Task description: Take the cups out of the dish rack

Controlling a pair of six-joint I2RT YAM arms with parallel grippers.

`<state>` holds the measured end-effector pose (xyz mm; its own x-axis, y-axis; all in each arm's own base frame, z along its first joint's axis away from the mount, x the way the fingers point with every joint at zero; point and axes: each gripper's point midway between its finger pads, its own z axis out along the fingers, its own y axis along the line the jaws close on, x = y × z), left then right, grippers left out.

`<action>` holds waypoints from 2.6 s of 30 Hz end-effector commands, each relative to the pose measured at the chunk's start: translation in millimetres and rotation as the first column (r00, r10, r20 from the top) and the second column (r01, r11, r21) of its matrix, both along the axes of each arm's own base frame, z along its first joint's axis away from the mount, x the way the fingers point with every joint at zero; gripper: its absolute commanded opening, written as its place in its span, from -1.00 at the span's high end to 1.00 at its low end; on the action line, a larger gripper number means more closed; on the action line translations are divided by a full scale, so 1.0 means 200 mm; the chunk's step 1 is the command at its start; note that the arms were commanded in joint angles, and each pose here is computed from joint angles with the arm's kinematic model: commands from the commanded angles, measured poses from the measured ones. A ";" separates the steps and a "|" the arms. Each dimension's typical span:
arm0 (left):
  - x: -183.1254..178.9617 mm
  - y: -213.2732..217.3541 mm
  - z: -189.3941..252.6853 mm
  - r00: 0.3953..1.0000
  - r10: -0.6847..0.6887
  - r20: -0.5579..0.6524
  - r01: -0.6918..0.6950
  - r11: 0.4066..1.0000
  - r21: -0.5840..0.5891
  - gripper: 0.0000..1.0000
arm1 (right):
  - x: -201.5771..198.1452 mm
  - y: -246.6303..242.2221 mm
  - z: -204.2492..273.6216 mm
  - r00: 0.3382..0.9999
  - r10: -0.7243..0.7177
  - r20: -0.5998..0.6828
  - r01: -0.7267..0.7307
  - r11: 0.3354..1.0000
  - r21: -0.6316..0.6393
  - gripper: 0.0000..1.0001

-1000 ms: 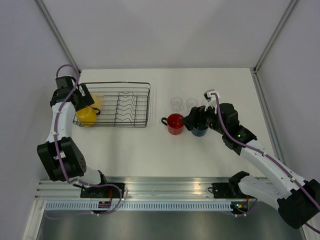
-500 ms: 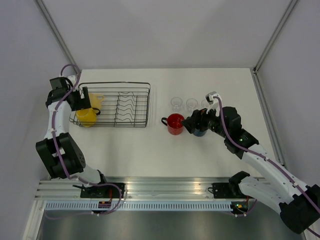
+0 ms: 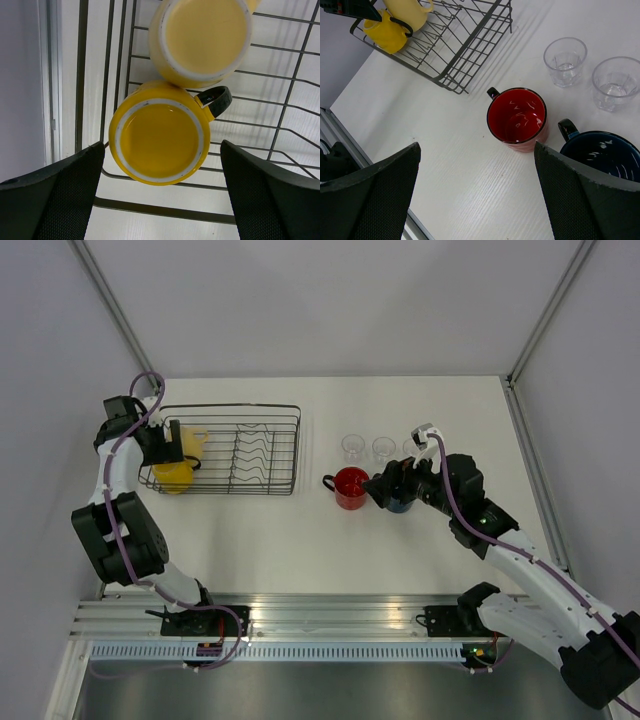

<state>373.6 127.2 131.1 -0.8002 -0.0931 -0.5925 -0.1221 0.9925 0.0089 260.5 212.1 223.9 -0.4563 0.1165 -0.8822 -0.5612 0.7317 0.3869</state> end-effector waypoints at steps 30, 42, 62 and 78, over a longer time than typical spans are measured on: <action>0.06 -0.05 -0.20 0.994 -0.087 -0.070 0.083 0.995 -0.062 -0.99 | -0.02 0.00 0.07 0.997 0.030 0.068 -0.030 0.999 0.012 -0.96; 0.04 -0.06 -0.30 0.992 -0.070 -0.105 0.064 0.996 -0.056 -0.94 | -0.03 0.00 0.08 0.997 0.035 0.073 -0.036 0.999 0.016 -0.96; 0.06 -0.05 -0.01 0.998 -0.057 0.037 0.056 0.998 0.023 0.95 | -0.03 -0.01 0.09 0.996 0.028 0.087 -0.029 0.999 0.013 -0.96; 0.07 -0.13 0.38 0.972 -0.060 0.226 0.053 0.998 0.034 0.95 | -0.03 -0.01 0.09 0.996 0.019 0.086 -0.019 1.000 0.007 -0.96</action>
